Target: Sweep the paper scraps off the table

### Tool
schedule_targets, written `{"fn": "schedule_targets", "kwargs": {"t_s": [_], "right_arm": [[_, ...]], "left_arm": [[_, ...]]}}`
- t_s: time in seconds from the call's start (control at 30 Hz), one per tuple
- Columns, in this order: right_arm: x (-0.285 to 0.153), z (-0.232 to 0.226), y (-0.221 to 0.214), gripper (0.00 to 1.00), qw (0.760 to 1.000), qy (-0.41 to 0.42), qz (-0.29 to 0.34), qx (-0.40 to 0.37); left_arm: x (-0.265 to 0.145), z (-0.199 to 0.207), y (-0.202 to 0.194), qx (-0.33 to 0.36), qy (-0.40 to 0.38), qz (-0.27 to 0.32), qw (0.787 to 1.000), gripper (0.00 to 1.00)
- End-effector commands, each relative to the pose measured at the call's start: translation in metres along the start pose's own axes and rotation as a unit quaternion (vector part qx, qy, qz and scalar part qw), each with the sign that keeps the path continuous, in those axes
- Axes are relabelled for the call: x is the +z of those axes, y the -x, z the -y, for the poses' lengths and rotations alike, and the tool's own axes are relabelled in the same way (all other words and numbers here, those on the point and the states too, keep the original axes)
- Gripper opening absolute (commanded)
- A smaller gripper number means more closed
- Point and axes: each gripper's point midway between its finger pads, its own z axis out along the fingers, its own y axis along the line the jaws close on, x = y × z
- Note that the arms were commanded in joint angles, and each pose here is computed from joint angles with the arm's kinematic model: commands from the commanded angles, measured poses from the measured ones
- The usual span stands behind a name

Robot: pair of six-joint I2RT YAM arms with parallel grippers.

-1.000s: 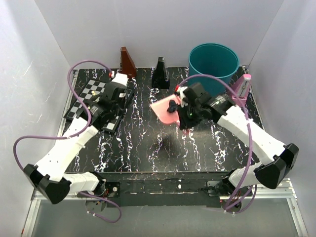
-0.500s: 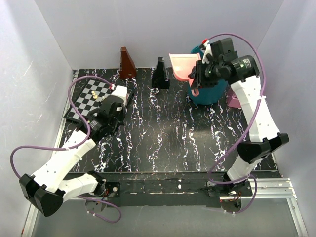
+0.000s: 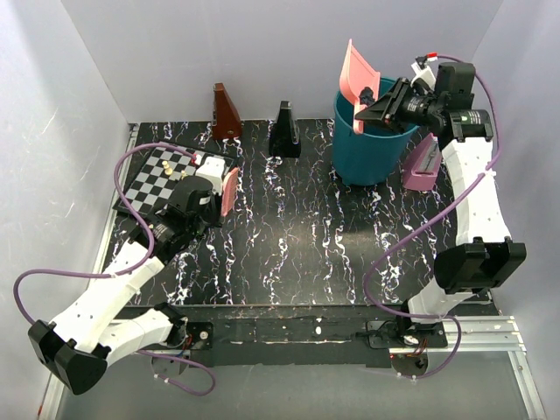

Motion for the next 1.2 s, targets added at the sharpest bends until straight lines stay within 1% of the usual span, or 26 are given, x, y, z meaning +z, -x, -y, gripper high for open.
{"fn": "schedule_targets", "kwargs": {"t_s": [0.0, 0.07, 0.1, 0.13, 0.17, 0.23, 0.43, 0.53, 0.9, 1.07, 1.17], "right_arm": [[-0.020, -0.056, 0.029, 0.01, 0.984, 0.171, 0.035, 0.024], [-0.023, -0.056, 0.032, 0.01, 0.978, 0.196, 0.048, 0.045], [-0.027, -0.043, 0.038, 0.01, 0.975, 0.200, 0.068, 0.065], [-0.034, -0.045, 0.044, 0.01, 0.968, 0.224, 0.089, 0.073], [-0.036, -0.039, 0.045, 0.01, 0.961, 0.237, 0.101, 0.096], [-0.045, -0.037, 0.050, 0.01, 0.947, 0.276, 0.127, 0.104], [-0.053, -0.027, 0.059, 0.01, 0.916, 0.329, 0.162, 0.166], [-0.058, -0.029, 0.062, 0.01, 0.903, 0.353, 0.167, 0.179], [-0.044, -0.002, 0.050, 0.01, 0.884, 0.375, 0.151, 0.236], [-0.045, -0.010, 0.046, 0.01, 0.891, 0.384, 0.130, 0.204], [-0.048, -0.023, 0.044, 0.01, 0.904, 0.379, 0.113, 0.164]], "left_arm": [[-0.002, 0.005, 0.010, -0.005, -0.016, 0.020, 1.000, 0.00], [-0.002, 0.006, 0.011, -0.005, -0.017, 0.021, 1.000, 0.00], [-0.001, 0.006, 0.010, -0.006, -0.018, 0.019, 1.000, 0.00], [-0.001, 0.006, 0.008, -0.005, -0.018, 0.018, 1.000, 0.00], [-0.001, 0.007, 0.009, -0.005, -0.021, 0.018, 1.000, 0.00], [0.000, 0.008, 0.008, -0.005, -0.022, 0.016, 1.000, 0.00], [0.002, 0.011, 0.007, -0.004, -0.026, 0.010, 1.000, 0.00], [0.003, 0.011, 0.007, -0.002, -0.026, 0.010, 1.000, 0.00], [0.005, 0.012, 0.005, -0.001, -0.028, 0.005, 1.000, 0.00], [0.005, 0.012, 0.004, 0.000, -0.028, 0.003, 1.000, 0.00], [0.006, 0.012, 0.004, 0.000, -0.028, 0.003, 1.000, 0.00]]}}
